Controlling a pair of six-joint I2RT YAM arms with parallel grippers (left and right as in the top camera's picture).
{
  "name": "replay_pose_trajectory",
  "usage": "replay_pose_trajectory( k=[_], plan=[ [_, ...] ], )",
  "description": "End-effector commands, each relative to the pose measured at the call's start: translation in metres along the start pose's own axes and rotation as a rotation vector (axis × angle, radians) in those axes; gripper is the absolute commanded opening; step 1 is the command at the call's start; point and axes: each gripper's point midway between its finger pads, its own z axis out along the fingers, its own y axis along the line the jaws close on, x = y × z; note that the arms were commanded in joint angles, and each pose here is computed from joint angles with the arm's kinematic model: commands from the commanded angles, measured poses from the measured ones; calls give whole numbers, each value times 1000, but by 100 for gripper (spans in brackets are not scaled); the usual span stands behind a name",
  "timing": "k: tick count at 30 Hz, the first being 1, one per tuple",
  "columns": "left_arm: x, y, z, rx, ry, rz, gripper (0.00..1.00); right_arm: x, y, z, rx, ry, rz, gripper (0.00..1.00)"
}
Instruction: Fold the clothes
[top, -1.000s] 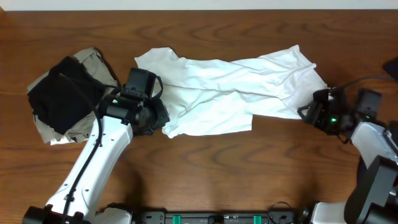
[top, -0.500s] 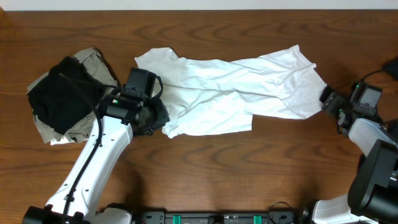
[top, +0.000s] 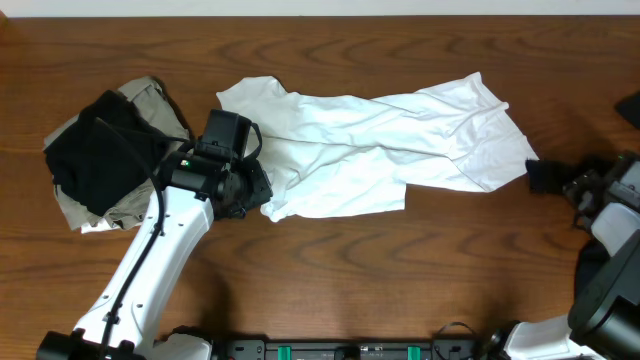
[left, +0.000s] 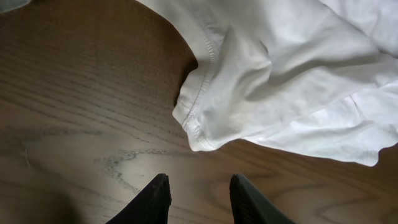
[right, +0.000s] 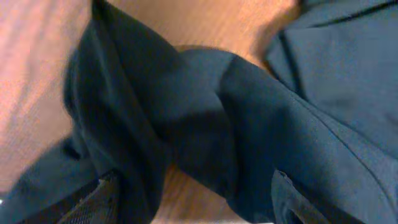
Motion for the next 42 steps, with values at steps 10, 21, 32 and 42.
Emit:
replay_pose_trajectory(
  k=[10, 21, 32, 42],
  plan=[
    [-2, 1, -3, -2, -9, -2, 35, -37, 134, -96, -712, -130, -190, 66],
    [-3, 0, -3, 1, -12, -2, 36, 43, 115, -66, -455, 120, -323, 42],
    [-3, 0, -3, 1, -12, -2, 36, 63, 60, 9, -159, 178, -312, 26],
    [-3, 0, -3, 1, -12, -2, 36, 14, -20, 22, 126, 73, -8, 45]
  ],
)
